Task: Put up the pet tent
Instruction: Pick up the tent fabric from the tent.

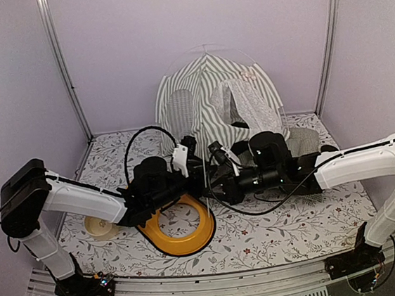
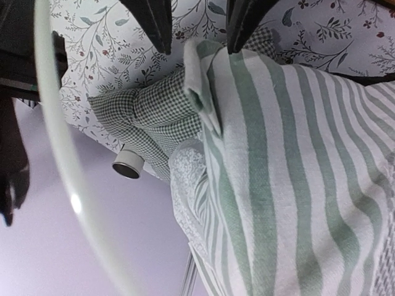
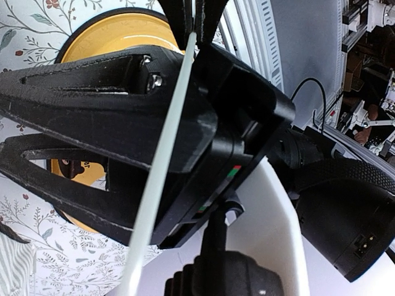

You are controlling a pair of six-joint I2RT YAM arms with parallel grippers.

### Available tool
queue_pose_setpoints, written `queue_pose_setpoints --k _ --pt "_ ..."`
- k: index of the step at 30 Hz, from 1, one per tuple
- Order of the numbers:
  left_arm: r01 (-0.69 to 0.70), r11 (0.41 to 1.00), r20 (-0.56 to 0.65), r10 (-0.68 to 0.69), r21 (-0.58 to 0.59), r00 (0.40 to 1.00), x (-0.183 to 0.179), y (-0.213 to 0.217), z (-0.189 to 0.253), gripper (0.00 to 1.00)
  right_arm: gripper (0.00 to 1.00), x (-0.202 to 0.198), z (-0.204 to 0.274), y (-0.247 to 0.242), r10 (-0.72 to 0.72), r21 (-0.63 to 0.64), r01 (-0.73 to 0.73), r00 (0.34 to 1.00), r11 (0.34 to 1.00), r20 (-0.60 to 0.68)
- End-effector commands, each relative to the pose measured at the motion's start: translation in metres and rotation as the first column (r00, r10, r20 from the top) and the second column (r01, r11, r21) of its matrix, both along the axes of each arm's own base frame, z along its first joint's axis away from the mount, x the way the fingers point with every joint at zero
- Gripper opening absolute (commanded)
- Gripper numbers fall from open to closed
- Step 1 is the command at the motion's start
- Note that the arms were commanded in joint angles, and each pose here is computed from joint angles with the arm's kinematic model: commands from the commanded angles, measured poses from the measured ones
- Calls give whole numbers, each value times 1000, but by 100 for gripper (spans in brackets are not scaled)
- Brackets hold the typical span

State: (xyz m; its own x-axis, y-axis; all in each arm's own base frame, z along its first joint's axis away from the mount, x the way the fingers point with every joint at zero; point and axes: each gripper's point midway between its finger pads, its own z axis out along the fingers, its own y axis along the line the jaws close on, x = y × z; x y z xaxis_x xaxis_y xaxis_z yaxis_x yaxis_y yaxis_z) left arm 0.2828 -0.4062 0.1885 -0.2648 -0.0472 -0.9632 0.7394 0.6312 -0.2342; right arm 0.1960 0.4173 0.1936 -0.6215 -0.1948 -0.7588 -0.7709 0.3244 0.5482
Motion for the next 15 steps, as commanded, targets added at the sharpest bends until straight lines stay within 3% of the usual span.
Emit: queue_pose_setpoints --k 1,9,15 --pt "20 1000 44 -19 -18 999 -6 -11 9 30 0 2 55 6 18 135 -31 995 990 97" --pt "-18 999 52 20 -29 998 3 -13 12 31 0 3 54 6 23 129 -35 996 991 89" --pt "-26 999 59 29 -41 998 7 -16 16 14 0 2 54 5 22 122 -33 996 992 88"
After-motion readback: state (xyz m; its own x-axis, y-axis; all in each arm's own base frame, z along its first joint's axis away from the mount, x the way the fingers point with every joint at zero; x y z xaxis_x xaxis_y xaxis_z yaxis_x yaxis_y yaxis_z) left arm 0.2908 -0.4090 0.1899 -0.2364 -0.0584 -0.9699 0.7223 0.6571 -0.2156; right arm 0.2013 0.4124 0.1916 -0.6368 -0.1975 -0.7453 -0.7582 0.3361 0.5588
